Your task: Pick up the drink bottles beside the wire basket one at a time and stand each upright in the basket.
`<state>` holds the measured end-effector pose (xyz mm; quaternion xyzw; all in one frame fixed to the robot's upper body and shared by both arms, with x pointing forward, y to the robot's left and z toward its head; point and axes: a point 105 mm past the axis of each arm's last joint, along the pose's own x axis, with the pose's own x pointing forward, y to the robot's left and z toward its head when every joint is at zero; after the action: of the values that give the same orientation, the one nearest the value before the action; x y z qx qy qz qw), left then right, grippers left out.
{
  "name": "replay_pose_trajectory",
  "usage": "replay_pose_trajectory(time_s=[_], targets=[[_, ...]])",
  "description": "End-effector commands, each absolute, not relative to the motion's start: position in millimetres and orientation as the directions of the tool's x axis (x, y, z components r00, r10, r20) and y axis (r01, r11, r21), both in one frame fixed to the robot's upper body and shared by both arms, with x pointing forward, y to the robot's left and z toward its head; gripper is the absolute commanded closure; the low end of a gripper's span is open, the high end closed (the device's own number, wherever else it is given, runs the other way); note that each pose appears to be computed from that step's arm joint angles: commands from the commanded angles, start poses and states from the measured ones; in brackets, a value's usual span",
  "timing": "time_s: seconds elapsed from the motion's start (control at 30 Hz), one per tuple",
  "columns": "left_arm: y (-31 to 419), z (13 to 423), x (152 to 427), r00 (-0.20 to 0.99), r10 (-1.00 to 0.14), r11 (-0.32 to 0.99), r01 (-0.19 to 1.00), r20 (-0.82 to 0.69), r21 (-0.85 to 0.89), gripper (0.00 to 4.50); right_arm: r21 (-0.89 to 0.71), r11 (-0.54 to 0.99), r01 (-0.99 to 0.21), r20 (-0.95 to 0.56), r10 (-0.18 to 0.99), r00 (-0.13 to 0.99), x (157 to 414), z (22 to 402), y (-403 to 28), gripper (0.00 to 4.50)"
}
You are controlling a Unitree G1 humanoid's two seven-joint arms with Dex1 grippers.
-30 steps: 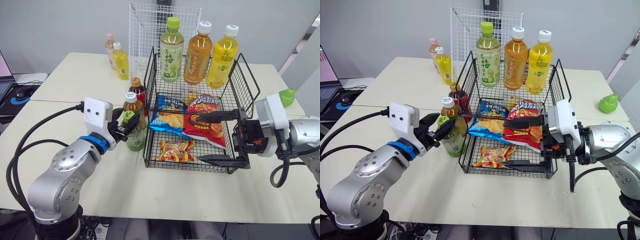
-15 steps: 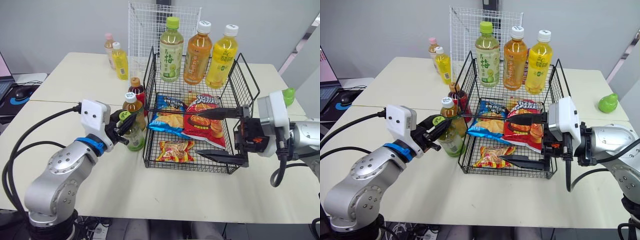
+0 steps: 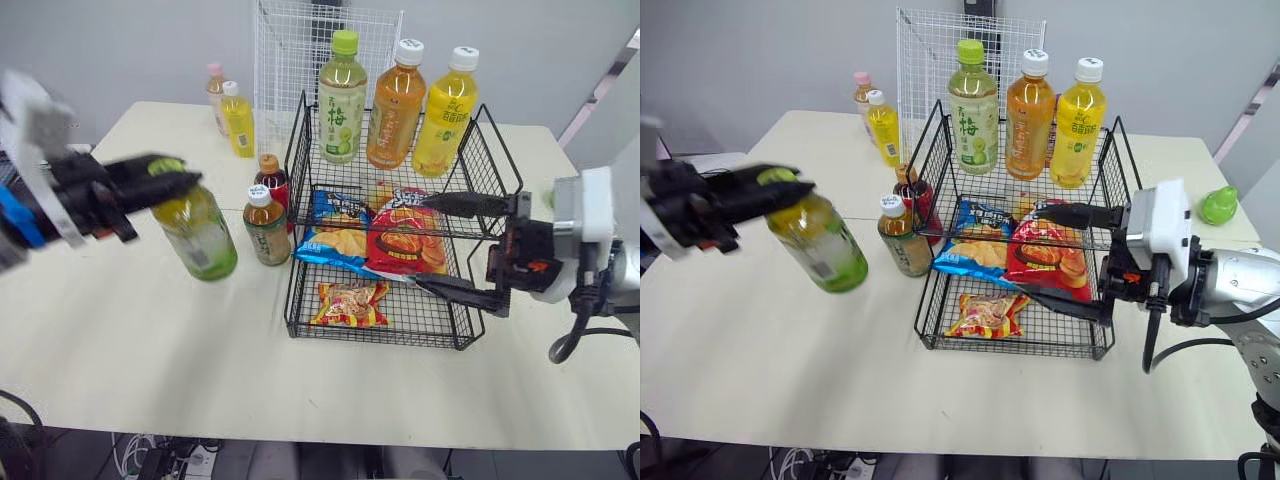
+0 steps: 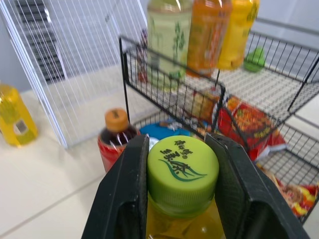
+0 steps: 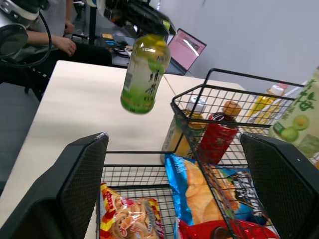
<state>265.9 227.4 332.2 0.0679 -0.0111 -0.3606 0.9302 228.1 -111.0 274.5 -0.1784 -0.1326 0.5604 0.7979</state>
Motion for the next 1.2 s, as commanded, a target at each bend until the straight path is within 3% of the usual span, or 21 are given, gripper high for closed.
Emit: replay_pose_trajectory(time_s=[0.03, 0.2, 0.43, 0.77, 1.2], targets=[[233, 374, 264, 0.714, -0.697, 0.714, 0.683, 0.066, 0.155, 3.14, -0.498, 0.366, -0.787, 0.065, 0.92, 0.386, 226, 293, -123, 0.0], [202, 438, 268, 0.556, -0.814, 0.579, 0.796, 0.166, 0.173, 3.14, -0.49, 0.419, -0.765, 0.038, 0.886, 0.461, 220, 294, -140, 0.0], [144, 475, 272, 0.289, -0.947, 0.312, 0.931, 0.136, 0.188, 3.14, -0.472, 0.444, -0.762, -0.004, 0.863, 0.505, 211, 286, -145, 0.0], [45, 447, 315, 0.055, -0.996, 0.069, 0.97, 0.063, 0.235, 3.14, -0.493, 0.573, -0.655, 0.061, 0.773, 0.631, 211, 292, -154, 0.0], [-23, 406, 341, 0.002, -1.0, 0.009, 0.957, 0.025, 0.289, 3.14, -0.469, 0.66, -0.586, 0.025, 0.674, 0.739, 198, 278, -181, 0.0]])
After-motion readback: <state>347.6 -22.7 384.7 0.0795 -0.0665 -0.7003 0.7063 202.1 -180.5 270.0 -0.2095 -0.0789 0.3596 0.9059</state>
